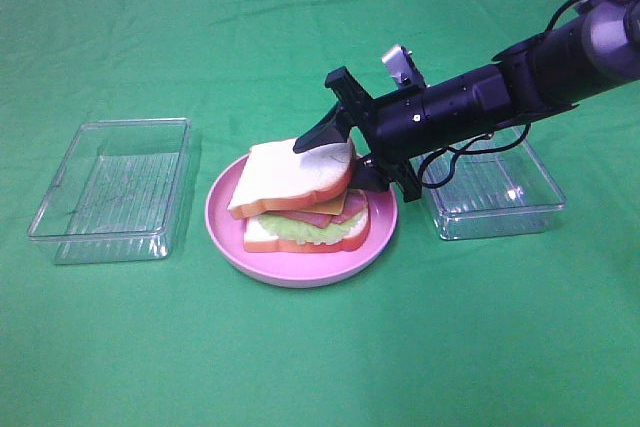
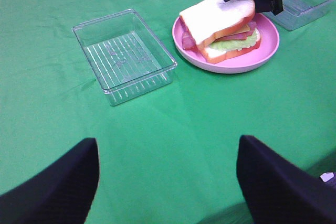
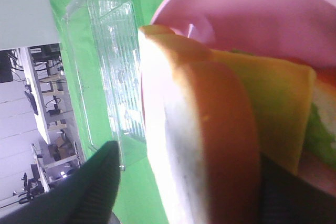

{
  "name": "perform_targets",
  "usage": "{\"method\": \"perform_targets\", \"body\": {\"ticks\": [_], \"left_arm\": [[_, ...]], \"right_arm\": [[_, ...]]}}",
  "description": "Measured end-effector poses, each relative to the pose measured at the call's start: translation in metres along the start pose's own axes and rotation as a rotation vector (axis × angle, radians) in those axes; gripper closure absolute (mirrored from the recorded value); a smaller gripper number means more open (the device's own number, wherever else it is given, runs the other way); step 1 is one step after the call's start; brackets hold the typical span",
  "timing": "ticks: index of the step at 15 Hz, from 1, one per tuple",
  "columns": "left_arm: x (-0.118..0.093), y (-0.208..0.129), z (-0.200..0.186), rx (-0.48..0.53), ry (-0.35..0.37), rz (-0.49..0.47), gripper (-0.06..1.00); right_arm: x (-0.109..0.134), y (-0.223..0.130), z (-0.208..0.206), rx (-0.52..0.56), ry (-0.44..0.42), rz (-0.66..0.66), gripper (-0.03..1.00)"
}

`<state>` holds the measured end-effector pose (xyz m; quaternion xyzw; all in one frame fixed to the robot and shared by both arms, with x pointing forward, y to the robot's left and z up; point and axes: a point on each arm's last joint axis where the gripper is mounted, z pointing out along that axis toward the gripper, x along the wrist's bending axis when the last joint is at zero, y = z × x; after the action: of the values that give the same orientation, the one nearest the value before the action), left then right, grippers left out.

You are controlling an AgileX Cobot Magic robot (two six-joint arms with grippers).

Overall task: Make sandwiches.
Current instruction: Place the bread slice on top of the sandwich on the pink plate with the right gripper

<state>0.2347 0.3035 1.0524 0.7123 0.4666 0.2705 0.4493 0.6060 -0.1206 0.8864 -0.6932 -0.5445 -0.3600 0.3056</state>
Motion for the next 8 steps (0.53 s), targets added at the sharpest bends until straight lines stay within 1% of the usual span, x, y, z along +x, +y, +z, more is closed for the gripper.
{"method": "perform_targets", "body": {"ticks": [1,3,8], "left_arm": [[0.0000,0.0000,0.0000,0.000,0.000,0.000,0.25],[0.0000,0.0000,0.0000,0.000,0.000,0.000,0.25],[0.0000,0.0000,0.0000,0.000,0.000,0.000,0.25]], "right_arm": [[-0.0007,-0.0006,0.0000,0.006,-0.008,-0.009,0.30],[-0.0018,-0.0015,0.0000,0.016,-0.019,-0.023,0.28],[-0.0053,-0.0040,-0.0002,0.047,-0.059,-0.069,0.26]]}}
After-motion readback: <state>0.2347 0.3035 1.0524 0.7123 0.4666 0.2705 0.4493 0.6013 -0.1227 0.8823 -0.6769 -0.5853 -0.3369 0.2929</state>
